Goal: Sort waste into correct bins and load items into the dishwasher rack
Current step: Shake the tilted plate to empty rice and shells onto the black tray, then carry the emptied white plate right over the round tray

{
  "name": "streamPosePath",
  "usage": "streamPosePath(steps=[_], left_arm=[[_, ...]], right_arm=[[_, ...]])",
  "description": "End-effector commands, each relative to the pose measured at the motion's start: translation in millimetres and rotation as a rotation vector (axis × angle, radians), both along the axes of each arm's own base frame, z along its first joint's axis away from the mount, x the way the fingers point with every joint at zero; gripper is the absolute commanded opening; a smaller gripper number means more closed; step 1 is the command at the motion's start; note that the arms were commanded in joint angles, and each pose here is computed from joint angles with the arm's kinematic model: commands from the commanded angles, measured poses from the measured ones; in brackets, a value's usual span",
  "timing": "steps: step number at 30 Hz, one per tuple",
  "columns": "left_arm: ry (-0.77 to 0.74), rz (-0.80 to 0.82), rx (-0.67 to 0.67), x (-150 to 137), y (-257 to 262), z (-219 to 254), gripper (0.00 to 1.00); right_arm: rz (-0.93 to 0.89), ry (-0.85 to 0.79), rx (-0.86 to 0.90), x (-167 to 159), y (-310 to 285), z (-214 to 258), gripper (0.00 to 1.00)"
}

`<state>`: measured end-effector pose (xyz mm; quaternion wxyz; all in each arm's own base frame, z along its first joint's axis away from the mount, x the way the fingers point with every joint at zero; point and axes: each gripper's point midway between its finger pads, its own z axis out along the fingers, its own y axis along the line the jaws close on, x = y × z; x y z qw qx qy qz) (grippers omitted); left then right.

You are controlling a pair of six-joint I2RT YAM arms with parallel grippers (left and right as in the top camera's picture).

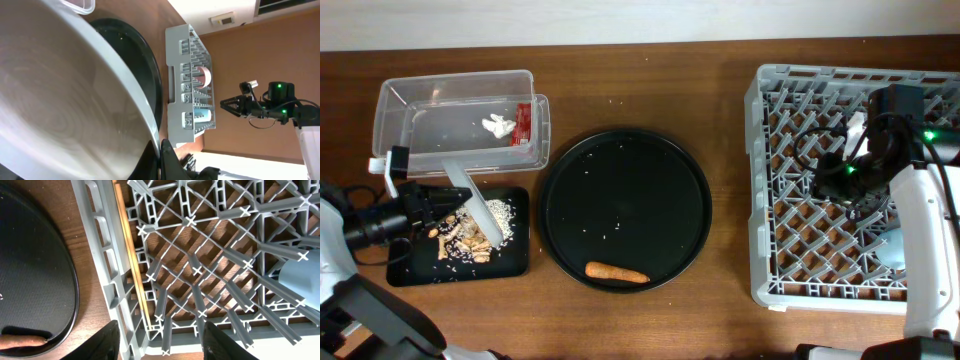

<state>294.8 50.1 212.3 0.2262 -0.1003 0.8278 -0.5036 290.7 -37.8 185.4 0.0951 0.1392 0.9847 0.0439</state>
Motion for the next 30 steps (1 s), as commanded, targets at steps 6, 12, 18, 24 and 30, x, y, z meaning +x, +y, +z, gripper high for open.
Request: streamPosePath(steps=[6, 12, 18, 24, 30], left_arm=[[-0.06, 0.007, 0.003, -0.8, -1.8, 11.8, 0.0], [-0.081, -0.005, -0.012, -3.3, -5.9, 17.0, 0.0], [-0.145, -0.083, 0.075, -10.9, -29.1, 34.3, 0.0], [-0.239, -0.207, 0.172, -8.3, -67.5, 53.4, 0.0], [-0.146, -0.413, 0.388, 8.5, -132.0, 17.0, 0.0]], right_arm=[[-0.005, -0.01, -0.004, -0.1, -1.9, 4.5, 0.53], [-0.005, -0.01, -0.004, -0.1, -1.9, 4.5, 0.53], [-0.005, -0.009, -0.004, -0.2, -1.7, 4.5, 0.53], [-0.005, -0.01, -0.004, -0.1, -1.7, 4.5, 0.53], [-0.005, -0.01, -0.004, -0.1, -1.7, 4.5, 0.53]])
